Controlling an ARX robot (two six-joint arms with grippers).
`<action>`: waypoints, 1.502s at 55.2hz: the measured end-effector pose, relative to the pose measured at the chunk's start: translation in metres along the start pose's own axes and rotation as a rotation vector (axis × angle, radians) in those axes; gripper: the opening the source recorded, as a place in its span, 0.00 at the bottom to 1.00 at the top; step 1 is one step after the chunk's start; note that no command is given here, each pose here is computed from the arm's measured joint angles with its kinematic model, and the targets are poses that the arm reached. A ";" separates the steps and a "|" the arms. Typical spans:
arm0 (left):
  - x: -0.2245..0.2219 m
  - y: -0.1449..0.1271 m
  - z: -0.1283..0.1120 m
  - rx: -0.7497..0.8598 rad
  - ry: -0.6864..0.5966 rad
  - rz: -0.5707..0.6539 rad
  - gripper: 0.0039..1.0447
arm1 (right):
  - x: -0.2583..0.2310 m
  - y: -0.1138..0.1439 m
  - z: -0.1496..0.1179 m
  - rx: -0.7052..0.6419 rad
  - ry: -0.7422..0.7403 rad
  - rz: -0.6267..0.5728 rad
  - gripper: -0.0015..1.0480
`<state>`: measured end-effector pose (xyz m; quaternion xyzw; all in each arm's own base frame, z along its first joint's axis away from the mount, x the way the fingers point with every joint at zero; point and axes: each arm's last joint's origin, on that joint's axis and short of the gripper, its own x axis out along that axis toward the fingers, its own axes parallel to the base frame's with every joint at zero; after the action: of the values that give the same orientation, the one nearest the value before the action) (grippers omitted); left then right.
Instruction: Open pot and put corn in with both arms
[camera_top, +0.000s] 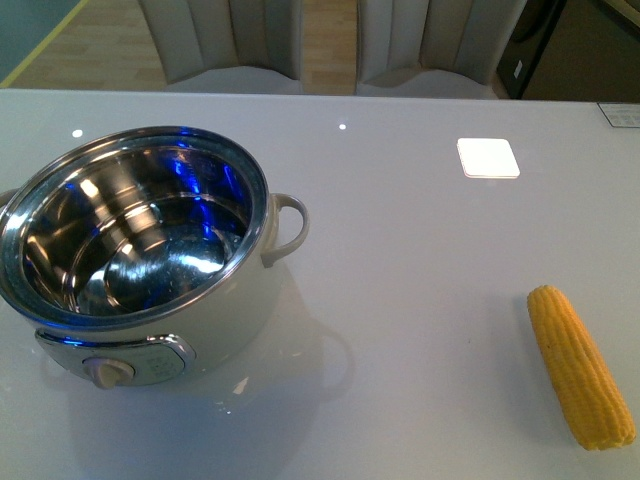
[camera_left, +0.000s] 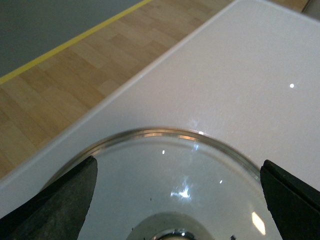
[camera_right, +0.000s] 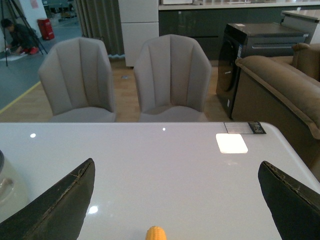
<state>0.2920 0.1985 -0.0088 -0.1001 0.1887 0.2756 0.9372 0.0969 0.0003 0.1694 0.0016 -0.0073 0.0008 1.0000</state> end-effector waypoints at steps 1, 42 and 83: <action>-0.002 0.000 0.005 -0.004 -0.009 -0.003 0.93 | 0.000 0.000 0.000 0.000 0.000 0.000 0.91; -0.225 -0.053 0.155 0.033 -0.366 -0.334 0.93 | 0.000 0.000 0.000 0.000 0.000 0.000 0.91; -0.291 -0.077 0.077 0.193 -0.379 -0.556 0.03 | 0.000 0.000 0.000 0.000 0.000 0.001 0.91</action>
<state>0.1314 0.0173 0.1863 -0.0056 0.0023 0.0042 1.0000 0.0969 0.0003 0.1694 0.0016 -0.0073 0.0012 1.0000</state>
